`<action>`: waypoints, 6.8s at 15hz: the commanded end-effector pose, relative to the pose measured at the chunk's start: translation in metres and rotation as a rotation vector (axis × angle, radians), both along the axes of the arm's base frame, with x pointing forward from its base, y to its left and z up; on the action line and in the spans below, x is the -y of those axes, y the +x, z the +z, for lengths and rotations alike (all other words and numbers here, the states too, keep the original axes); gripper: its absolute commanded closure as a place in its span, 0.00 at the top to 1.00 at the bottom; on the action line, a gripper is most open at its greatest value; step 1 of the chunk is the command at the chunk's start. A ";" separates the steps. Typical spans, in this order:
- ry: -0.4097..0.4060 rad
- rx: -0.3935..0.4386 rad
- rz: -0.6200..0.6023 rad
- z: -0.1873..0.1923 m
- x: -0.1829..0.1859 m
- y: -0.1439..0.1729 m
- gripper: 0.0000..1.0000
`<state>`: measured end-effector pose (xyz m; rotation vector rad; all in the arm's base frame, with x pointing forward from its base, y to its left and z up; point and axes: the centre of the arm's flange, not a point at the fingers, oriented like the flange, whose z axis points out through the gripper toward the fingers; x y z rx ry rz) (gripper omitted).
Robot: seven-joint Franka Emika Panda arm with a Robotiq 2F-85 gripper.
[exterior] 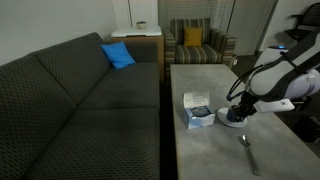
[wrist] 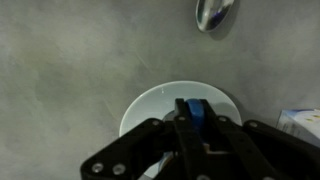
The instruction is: Remove the blue mug from the white plate and set it down on the table
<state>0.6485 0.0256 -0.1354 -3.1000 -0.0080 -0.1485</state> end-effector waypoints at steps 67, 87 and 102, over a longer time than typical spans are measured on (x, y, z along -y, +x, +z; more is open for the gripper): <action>-0.024 -0.144 0.000 -0.011 -0.113 -0.136 0.03; -0.159 -0.283 0.068 -0.013 -0.128 -0.100 0.03; -0.055 -0.223 0.036 -0.031 -0.136 -0.087 0.03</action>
